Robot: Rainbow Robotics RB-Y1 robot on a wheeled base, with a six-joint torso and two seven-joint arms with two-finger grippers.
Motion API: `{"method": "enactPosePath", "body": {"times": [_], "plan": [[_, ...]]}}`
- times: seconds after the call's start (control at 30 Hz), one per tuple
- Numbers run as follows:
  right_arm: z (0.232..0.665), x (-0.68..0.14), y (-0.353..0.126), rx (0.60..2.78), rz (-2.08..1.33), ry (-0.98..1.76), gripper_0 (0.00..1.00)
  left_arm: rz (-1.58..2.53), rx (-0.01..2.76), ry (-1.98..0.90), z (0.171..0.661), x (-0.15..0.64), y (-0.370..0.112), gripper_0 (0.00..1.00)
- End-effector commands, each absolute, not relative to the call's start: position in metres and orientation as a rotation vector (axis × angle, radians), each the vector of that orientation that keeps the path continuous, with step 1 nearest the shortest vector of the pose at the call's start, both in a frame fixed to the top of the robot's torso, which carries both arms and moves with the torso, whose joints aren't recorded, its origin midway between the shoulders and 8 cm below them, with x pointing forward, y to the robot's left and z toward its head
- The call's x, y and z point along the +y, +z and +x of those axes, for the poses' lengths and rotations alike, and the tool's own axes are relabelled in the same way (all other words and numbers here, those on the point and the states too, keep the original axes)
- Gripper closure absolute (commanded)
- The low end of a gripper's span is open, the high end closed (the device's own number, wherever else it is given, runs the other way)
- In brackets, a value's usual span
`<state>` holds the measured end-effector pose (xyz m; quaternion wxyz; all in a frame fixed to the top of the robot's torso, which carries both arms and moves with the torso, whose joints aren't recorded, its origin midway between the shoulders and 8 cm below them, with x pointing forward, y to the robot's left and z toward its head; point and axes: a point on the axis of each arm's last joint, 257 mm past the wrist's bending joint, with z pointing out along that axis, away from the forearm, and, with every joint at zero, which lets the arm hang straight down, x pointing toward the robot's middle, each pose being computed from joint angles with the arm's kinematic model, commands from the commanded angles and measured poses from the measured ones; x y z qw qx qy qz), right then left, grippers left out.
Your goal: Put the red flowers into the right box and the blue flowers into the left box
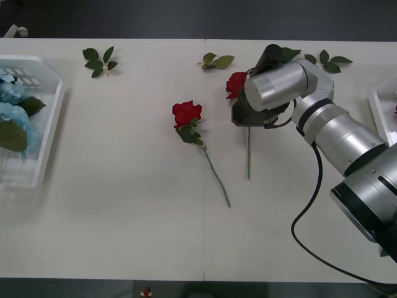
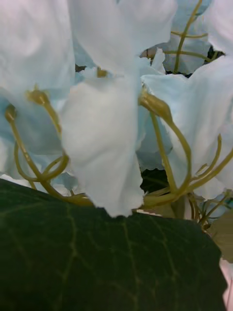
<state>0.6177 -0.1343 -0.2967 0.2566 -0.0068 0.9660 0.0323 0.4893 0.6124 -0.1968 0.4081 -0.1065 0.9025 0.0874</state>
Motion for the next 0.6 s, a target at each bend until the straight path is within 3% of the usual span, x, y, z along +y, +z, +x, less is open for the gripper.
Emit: {"method": "enactPosePath", "body": {"times": [0.03, 0.17, 0.23, 0.3, 0.53, 0.6], "plan": [[0.631, -0.112, -0.267, 2.572, -0.020, 0.127, 1.00, -0.182, 2.235, 0.278, 0.500, 0.615, -0.170, 1.00], [0.632, -0.111, -0.267, 2.571, -0.020, 0.135, 1.00, -0.179, 2.240, 0.275, 0.500, 0.614, -0.172, 0.98], [0.634, -0.112, -0.263, 2.566, -0.028, 0.133, 1.00, -0.171, 2.241, 0.271, 0.501, 0.612, -0.173, 0.54], [0.637, -0.117, -0.258, 2.558, -0.030, 0.130, 1.00, -0.169, 2.244, 0.268, 0.500, 0.611, -0.173, 0.36], [0.642, -0.152, -0.229, 2.551, -0.081, 0.083, 1.00, -0.171, 2.263, 0.231, 0.497, 0.606, -0.175, 0.01], [0.639, -0.165, -0.220, 2.567, -0.093, 0.096, 1.00, -0.173, 2.277, 0.210, 0.494, 0.604, -0.174, 0.00]]}}
